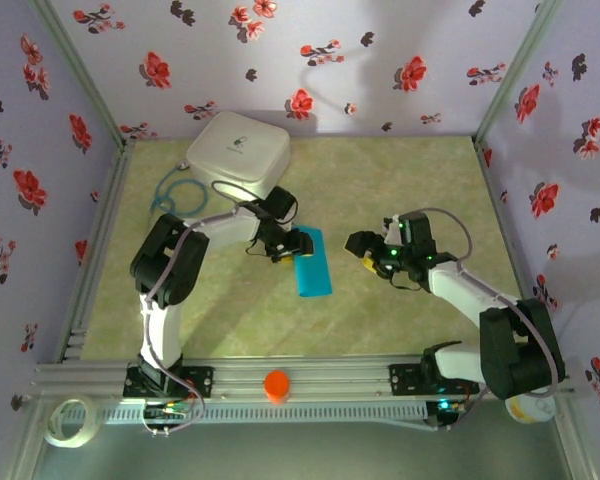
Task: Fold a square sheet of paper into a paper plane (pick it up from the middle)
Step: First fold the square sheet of paper in half at the center of the table.
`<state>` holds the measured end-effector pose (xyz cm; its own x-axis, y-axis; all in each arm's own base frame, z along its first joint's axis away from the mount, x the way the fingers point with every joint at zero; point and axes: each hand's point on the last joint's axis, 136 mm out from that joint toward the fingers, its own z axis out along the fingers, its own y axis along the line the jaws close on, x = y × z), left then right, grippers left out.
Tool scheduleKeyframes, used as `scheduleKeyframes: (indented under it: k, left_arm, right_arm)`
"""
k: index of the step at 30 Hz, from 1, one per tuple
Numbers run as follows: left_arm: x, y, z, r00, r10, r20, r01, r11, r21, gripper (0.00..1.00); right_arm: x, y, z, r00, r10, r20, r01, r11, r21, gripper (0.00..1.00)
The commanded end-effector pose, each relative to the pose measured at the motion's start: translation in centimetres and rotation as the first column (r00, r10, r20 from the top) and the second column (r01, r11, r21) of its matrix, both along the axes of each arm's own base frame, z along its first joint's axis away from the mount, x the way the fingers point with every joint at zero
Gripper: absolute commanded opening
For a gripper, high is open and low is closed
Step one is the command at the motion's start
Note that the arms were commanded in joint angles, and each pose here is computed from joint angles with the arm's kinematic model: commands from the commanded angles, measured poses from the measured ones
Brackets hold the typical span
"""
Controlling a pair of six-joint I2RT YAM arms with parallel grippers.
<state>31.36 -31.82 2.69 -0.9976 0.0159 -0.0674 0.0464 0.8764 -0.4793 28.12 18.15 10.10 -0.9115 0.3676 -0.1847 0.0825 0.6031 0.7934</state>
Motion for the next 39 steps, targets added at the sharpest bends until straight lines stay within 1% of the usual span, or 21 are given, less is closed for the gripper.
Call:
scheduleKeyframes:
  k: [1, 4, 9, 11, 27, 31, 39]
  left_arm:
    - [-1.4, 3.6, -4.1, 0.998, -0.004, -0.067, 0.018, 0.978, 0.208, 0.59]
    - [-1.7, 4.1, -4.7, 0.997, -0.008, -0.082, 0.029, 0.967, 0.252, 0.59]
    - [-2.2, 4.2, -5.3, 0.994, -0.027, -0.103, 0.054, 0.961, 0.273, 0.59]
    - [-2.4, 4.3, -5.5, 0.994, -0.031, -0.108, 0.06, 0.958, 0.28, 0.57]
    - [-2.2, 4.9, -6.5, 0.992, 0.022, -0.127, 0.022, 0.941, 0.337, 0.58]
    - [-2.2, 5.7, -6.8, 0.992, 0.022, -0.125, 0.03, 0.917, 0.398, 0.58]
    - [-2.4, 6.1, -7.5, 0.991, 0.029, -0.131, 0.03, 0.905, 0.424, 0.58]
  right_arm:
    - [0.6, 0.3, 0.7, 0.999, 0.012, 0.032, -0.012, 1.0, -0.006, 0.84]
    - [0.6, 0.3, 0.6, 1.0, 0.011, 0.029, -0.01, 1.0, -0.009, 0.84]
    - [0.6, 0.3, 0.6, 0.999, 0.012, 0.03, -0.011, 1.0, -0.014, 0.84]
    - [0.5, 0.3, 0.6, 1.0, 0.013, 0.028, -0.013, 1.0, -0.016, 0.84]
    - [0.4, 0.1, 0.7, 1.0, 0.01, 0.025, -0.009, 1.0, -0.025, 0.84]
    - [0.4, 0.1, 0.6, 1.0, 0.01, 0.025, -0.009, 1.0, -0.029, 0.84]
    - [0.3, 0.1, 0.5, 1.0, 0.011, 0.021, -0.01, 0.999, -0.033, 0.84]
